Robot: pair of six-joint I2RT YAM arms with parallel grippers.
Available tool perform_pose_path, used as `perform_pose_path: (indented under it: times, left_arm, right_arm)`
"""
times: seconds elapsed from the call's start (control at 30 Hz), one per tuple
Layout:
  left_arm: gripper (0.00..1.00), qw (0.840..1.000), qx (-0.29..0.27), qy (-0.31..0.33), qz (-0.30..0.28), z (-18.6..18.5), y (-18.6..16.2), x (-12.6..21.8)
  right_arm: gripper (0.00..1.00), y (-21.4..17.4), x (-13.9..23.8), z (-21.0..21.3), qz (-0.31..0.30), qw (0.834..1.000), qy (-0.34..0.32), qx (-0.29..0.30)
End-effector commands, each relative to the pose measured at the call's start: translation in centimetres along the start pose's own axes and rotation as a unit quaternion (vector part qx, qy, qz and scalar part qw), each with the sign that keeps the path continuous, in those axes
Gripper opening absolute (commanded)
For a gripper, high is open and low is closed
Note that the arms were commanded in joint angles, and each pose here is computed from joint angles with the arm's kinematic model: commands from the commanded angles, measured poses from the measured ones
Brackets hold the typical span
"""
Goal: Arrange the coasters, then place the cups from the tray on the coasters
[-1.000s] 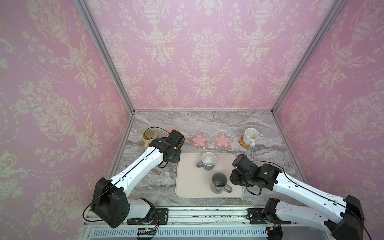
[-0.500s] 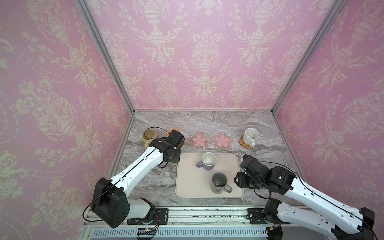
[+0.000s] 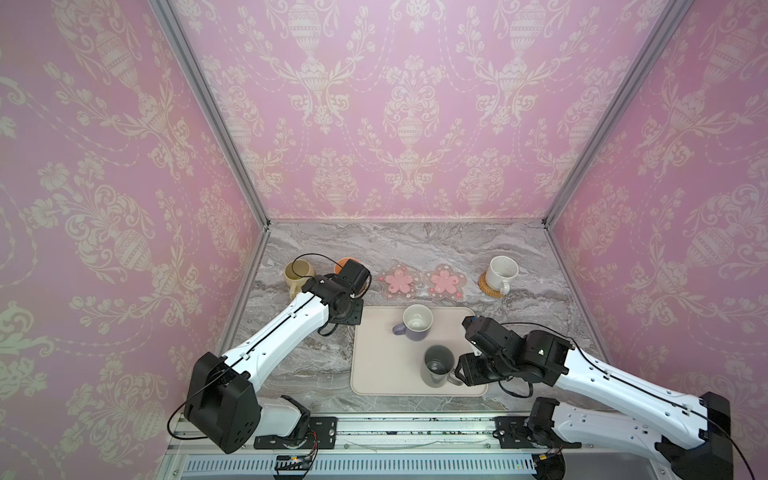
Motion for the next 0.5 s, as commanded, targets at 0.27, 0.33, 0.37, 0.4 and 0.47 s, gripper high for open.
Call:
perform_pose_path:
  times: [0.27,0.33,0.37,0.4,0.47]
  left_arm:
    - [0.36,1.0,-0.003,0.015,0.009,-0.1,0.1,0.3]
    - [0.36,1.0,-0.003,0.018,0.01,-0.1,0.0,0.2]
    - [0.36,1.0,-0.002,0.018,0.011,-0.1,0.0,0.2]
    - [0.36,1.0,-0.003,0.018,0.011,-0.1,0.0,0.2]
    - [0.36,1.0,-0.003,0.018,0.012,-0.1,-0.1,0.1]
  right_arm:
    - [0.49,0.3,-1.0,1.2,0.011,0.993,-0.072,0.089]
    - [0.5,0.3,-1.2,1.3,0.012,0.992,-0.08,0.098]
    - [0.5,0.3,-1.3,1.4,0.013,0.991,-0.082,0.101]
    - [0.5,0.3,-1.5,1.4,0.014,0.991,-0.085,0.104]
    - [0.5,0.3,-1.7,1.4,0.015,0.99,-0.093,0.108]
Point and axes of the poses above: each gripper's point midway between its finger pads, its own x axis back along the fingers, its own z axis along the line the jaws close on, y = z × x, the point moved 5 cm from there along x, back along the fingers, and after that the axes turned 12 degrees about -x, right-handed, at the moved point
